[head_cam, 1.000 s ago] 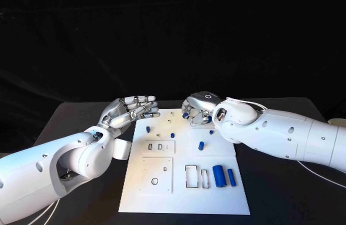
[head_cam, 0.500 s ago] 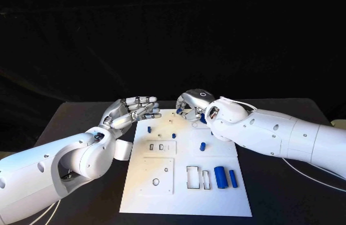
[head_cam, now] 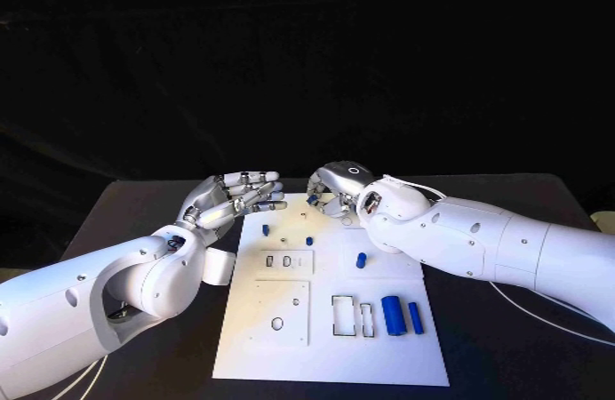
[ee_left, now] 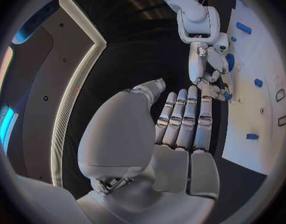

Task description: Assemble the parts on the task board

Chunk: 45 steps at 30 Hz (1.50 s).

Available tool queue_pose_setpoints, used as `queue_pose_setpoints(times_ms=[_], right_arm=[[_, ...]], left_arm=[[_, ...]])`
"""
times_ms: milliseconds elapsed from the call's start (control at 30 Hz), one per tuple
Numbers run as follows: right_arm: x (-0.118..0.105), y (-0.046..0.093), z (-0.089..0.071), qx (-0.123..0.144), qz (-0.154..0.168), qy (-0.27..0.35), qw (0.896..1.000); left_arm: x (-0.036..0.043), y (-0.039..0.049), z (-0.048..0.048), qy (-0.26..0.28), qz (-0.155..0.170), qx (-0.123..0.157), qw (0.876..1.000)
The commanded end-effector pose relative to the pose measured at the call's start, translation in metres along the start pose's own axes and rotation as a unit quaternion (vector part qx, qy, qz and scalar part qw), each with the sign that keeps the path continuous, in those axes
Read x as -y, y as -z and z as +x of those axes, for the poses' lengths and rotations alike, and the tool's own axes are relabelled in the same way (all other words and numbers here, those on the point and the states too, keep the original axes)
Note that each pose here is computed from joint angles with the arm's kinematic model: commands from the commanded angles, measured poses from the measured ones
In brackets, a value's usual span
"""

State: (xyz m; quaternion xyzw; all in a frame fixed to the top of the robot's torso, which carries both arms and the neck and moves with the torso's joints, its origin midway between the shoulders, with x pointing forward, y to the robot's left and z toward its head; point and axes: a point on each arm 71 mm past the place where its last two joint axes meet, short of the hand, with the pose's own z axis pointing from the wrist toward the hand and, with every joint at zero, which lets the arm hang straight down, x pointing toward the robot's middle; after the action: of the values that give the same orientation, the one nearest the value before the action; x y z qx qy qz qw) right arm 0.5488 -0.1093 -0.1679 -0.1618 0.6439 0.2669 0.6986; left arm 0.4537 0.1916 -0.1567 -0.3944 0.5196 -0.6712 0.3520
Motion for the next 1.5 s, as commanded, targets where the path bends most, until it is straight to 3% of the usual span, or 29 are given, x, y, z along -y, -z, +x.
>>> queue_pose_setpoints(times_ms=[33,233,800,1500], right_arm=[[-0.0011,-0.0013,-0.0002,0.008,-0.002,0.006,1.0],[-0.0018,-0.0023,-0.0007,0.015,0.003,0.009,1.0],[-0.0009,-0.0055,0.0034,-0.005,0.008,0.022,1.0],[-0.0036,-0.0092,0.004,-0.003,0.012,0.034,0.999]], left_arm=[[0.0017,-0.0008,0.0035,0.007,0.005,-0.01,1.0],[0.0034,-0.0012,0.0038,0.006,0.007,-0.011,1.0],[0.0047,-0.0026,0.0055,0.007,0.009,-0.013,1.0],[0.005,-0.0032,0.0059,0.007,0.009,-0.014,1.0]])
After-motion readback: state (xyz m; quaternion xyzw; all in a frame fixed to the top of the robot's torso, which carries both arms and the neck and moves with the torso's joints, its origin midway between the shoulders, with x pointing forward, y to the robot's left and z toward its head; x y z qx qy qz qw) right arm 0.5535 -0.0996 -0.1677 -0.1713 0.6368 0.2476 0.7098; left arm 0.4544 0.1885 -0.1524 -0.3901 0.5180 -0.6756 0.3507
